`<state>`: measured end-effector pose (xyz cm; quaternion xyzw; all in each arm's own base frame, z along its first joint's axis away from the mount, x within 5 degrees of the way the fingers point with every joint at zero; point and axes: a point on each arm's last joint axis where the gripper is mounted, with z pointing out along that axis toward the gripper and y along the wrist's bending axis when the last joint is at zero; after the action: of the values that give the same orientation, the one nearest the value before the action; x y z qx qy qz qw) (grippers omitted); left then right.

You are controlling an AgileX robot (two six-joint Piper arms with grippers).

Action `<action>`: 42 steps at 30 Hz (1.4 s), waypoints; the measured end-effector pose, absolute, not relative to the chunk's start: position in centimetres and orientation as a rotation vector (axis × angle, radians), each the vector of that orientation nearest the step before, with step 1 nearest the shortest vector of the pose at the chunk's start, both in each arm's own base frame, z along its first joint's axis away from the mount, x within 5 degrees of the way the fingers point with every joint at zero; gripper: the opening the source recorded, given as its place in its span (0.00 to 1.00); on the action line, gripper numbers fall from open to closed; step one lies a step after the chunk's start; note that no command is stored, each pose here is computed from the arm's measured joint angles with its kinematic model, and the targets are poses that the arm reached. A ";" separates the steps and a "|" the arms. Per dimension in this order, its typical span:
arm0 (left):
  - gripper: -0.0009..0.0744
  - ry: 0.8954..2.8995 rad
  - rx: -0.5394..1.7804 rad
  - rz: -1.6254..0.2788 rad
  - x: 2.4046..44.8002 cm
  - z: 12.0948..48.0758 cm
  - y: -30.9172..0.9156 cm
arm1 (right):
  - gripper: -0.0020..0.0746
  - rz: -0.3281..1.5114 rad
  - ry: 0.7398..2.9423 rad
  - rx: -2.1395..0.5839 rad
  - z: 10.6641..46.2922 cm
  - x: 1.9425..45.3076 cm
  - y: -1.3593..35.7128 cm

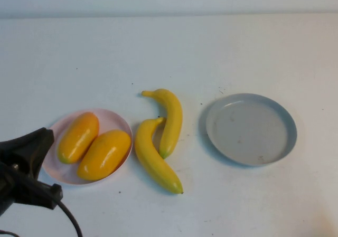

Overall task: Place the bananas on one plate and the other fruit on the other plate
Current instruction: Put one type of fruit in the left plate, then put another type of fruit in the right plate

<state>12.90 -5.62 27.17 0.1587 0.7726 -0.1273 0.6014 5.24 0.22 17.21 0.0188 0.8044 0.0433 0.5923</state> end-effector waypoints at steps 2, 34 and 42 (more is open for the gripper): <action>0.01 1.715 0.375 -0.285 12.8 26.4 -5.6 | 0.00 0.101 1.871 0.044 17.2 5.2 0.2; 0.01 1.713 0.081 -0.067 5.6 18.6 -0.6 | 0.00 0.102 1.871 0.045 17.2 5.2 0.2; 0.01 1.871 0.106 -0.055 5.2 17.2 -0.6 | 0.00 0.102 1.871 0.045 17.2 5.2 0.2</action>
<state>5.23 -0.57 17.16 0.0458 0.8044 -0.0237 0.5919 5.23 0.22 17.21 0.0192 0.8044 0.0440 0.5922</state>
